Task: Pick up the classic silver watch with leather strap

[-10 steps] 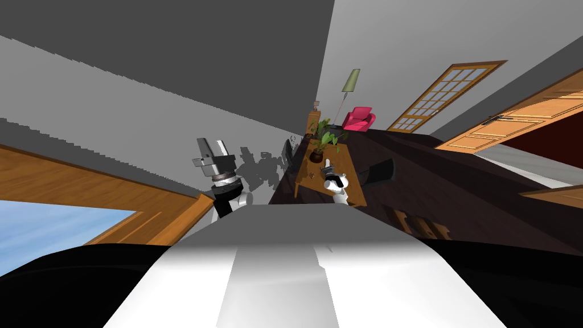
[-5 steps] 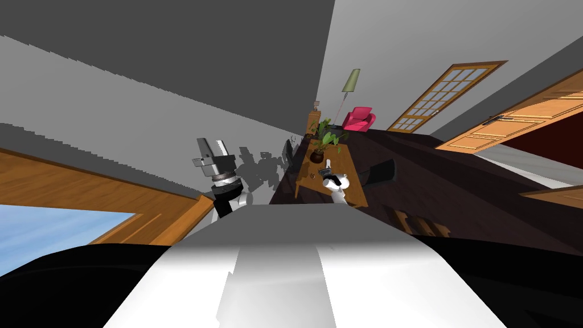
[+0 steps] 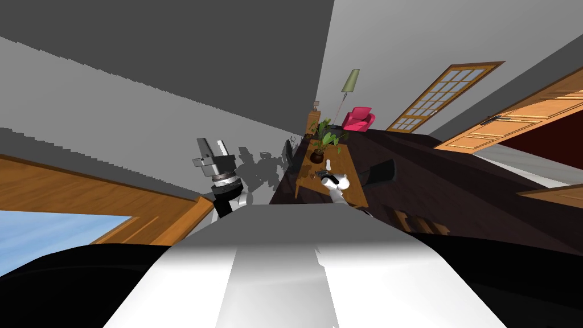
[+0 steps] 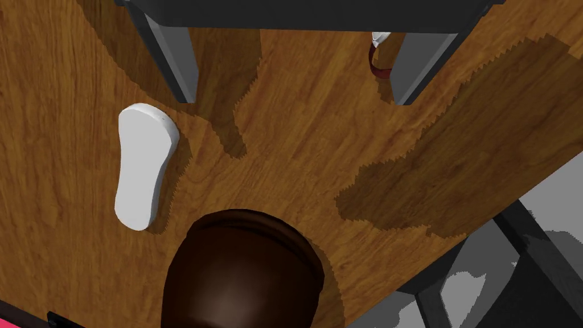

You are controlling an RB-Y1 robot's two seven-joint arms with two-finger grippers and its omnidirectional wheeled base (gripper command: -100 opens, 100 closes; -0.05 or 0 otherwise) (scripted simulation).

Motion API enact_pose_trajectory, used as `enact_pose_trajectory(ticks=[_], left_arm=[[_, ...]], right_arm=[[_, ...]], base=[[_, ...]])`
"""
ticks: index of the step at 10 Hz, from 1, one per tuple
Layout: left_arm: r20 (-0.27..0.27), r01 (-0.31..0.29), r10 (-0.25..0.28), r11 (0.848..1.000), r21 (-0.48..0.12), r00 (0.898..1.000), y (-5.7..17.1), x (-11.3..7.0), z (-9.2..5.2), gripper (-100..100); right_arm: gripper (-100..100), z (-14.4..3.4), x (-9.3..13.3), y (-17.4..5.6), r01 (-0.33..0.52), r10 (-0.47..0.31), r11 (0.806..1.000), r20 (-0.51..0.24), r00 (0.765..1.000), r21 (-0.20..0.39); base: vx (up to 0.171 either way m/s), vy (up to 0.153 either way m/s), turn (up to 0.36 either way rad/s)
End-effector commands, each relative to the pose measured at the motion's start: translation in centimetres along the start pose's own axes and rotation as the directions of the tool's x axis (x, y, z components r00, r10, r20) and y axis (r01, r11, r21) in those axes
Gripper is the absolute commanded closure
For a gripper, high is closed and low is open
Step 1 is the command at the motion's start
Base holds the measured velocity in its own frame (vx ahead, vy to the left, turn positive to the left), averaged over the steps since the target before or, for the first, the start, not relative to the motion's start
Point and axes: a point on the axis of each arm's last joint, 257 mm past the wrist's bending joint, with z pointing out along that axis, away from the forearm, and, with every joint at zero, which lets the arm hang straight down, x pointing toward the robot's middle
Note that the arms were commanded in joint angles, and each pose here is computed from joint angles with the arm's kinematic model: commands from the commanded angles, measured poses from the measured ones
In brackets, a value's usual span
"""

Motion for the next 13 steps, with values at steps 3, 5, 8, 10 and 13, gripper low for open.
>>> enact_pose_trajectory(ticks=[3,5,8,10,13], left_arm=[[0.000,0.000,0.000,1.000,0.000,1.000,0.0,0.0,0.0,0],[0.000,0.000,0.000,1.000,0.000,1.000,0.0,0.0,0.0,0],[0.000,0.000,0.000,1.000,0.000,1.000,0.0,0.0,0.0,0],[0.000,0.000,0.000,1.000,0.000,1.000,0.0,0.0,0.0,0],[0.000,0.000,0.000,1.000,0.000,1.000,0.0,0.0,0.0,0]], right_arm=[[-100,0.5,-2.6,-2.4,-0.086,0.081,0.994,0.085,0.993,0.062],[-100,0.6,-3.5,-3.7,-0.136,0.124,0.987,0.126,0.984,0.091],[-100,0.8,-4.6,-6.1,-0.227,0.198,0.964,0.195,0.961,0.137],[-100,0.6,-5.7,-7.3,-0.269,0.228,0.950,0.239,0.944,0.156],[-100,0.3,-6.6,-9.3,-0.339,0.275,0.923,0.300,0.913,0.184]], base=[[0.013,-0.003,-0.009],[0.014,-0.008,-0.012],[0.014,-0.010,-0.013],[0.025,-0.018,-0.014],[0.017,-0.010,-0.011]])
